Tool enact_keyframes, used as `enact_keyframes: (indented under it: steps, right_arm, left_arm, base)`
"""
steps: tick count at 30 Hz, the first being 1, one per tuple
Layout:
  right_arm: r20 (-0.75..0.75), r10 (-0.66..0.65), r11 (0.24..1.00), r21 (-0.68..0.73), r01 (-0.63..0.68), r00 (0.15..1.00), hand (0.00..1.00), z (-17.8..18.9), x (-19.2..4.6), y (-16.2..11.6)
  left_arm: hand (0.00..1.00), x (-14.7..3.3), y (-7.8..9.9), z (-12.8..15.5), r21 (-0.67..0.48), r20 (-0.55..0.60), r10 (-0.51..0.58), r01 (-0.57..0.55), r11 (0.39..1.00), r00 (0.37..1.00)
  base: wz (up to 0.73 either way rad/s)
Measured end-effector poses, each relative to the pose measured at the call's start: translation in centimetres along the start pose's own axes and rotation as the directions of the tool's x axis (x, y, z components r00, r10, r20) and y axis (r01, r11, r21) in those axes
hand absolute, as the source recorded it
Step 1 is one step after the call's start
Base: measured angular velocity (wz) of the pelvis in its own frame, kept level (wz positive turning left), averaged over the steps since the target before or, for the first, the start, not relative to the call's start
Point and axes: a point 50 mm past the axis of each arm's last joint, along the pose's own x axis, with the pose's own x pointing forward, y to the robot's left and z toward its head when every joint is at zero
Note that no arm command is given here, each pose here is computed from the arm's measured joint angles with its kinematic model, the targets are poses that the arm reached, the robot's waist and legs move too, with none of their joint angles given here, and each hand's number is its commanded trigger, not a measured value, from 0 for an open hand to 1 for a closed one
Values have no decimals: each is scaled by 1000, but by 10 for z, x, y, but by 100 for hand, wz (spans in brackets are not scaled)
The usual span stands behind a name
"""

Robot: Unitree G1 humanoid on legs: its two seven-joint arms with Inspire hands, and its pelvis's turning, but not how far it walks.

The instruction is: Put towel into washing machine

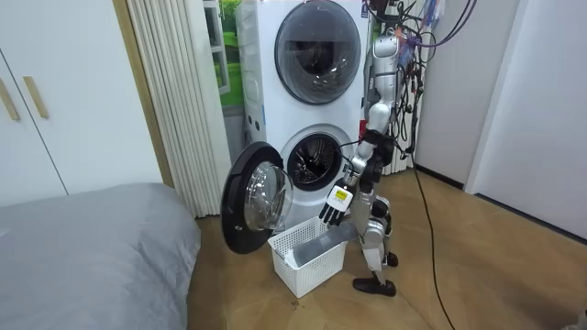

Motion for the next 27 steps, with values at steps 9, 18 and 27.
enact_keyframes:
  steps: [9, 18, 27]
  right_arm:
    - [2, 0, 1000, 0, 0, 1000, 0, 0, 0, 0]
    - [18, 11, 999, -42, -10, 1000, 0, 13, 2, 2]
    - [62, 10, 990, -144, -1, 998, 0, 48, 6, 4]
  left_arm:
    - [0, 0, 0, 1, 5, 4, -12, 12, 1000, 1000]
    - [0, 3, -1, 17, 129, 52, -5, -2, 992, 999]
    - [0, 11, -14, 67, 471, 171, -36, -50, 881, 985]
  base:
    - [0]
    - [0]
    - [-1]
